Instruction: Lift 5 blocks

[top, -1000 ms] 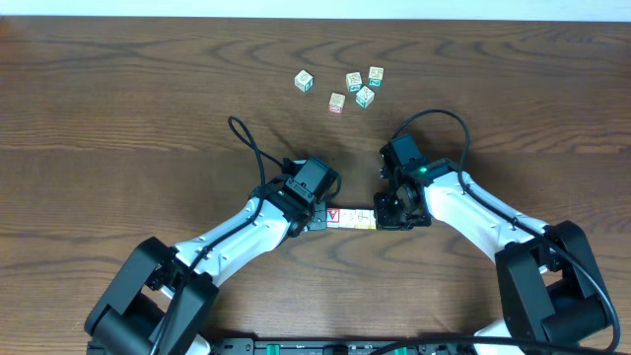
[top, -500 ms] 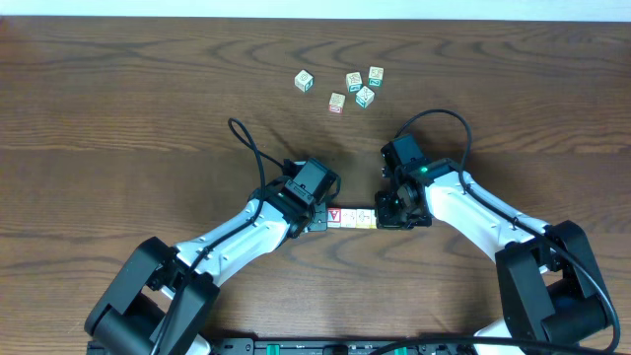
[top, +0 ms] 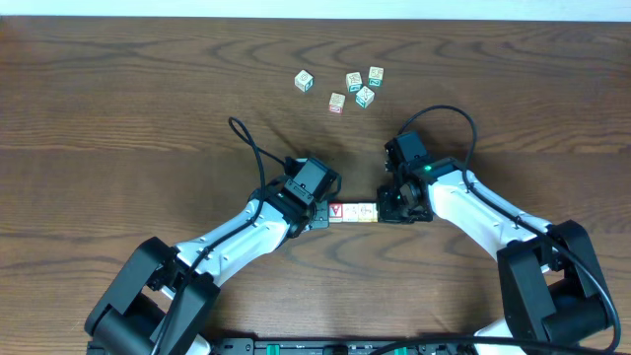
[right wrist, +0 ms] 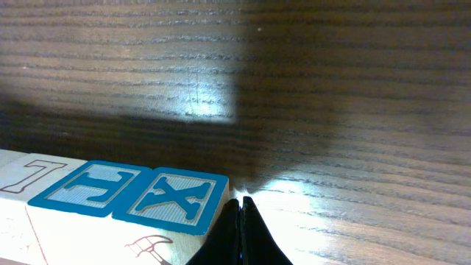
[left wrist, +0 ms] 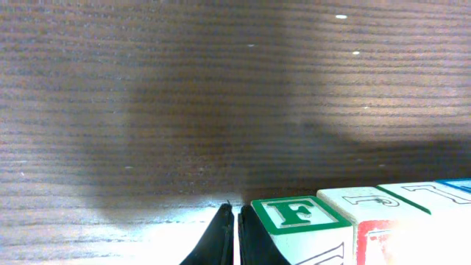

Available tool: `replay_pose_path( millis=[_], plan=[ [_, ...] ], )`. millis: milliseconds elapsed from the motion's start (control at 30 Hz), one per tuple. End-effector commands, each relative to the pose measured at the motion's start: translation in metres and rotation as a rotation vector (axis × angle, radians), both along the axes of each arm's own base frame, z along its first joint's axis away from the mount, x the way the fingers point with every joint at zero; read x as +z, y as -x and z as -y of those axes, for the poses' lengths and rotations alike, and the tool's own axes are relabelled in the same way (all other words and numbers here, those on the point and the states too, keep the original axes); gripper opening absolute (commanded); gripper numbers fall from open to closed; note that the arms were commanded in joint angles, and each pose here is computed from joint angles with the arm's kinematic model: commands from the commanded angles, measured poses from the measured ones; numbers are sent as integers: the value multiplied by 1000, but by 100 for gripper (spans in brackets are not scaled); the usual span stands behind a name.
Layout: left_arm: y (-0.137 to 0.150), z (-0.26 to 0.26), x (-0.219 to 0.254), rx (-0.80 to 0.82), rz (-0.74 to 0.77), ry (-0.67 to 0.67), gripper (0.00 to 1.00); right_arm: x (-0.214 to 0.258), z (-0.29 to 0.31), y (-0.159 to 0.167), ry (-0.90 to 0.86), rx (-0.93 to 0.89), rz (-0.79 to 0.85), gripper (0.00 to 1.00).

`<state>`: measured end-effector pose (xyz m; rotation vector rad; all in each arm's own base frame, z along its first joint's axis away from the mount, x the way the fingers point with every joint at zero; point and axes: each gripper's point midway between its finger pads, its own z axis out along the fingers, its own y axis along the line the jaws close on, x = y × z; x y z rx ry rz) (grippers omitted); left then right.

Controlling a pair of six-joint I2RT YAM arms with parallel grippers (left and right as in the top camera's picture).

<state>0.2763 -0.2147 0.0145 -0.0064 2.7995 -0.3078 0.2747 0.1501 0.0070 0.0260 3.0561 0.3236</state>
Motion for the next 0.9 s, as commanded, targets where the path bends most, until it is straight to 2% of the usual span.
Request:
replay_pose_path(
  millis=[0,567,867],
  plan=[
    [17,63,30,-141,-30,236,7,46,-87,26,-436,157,-93,1],
    [17,69,33,-153,-25,265,7,47,-88,25,-441,160,-89,1],
    [17,69,34,-153,-25,266,8,70,-88,21,-458,174,-14,1]
  ],
)
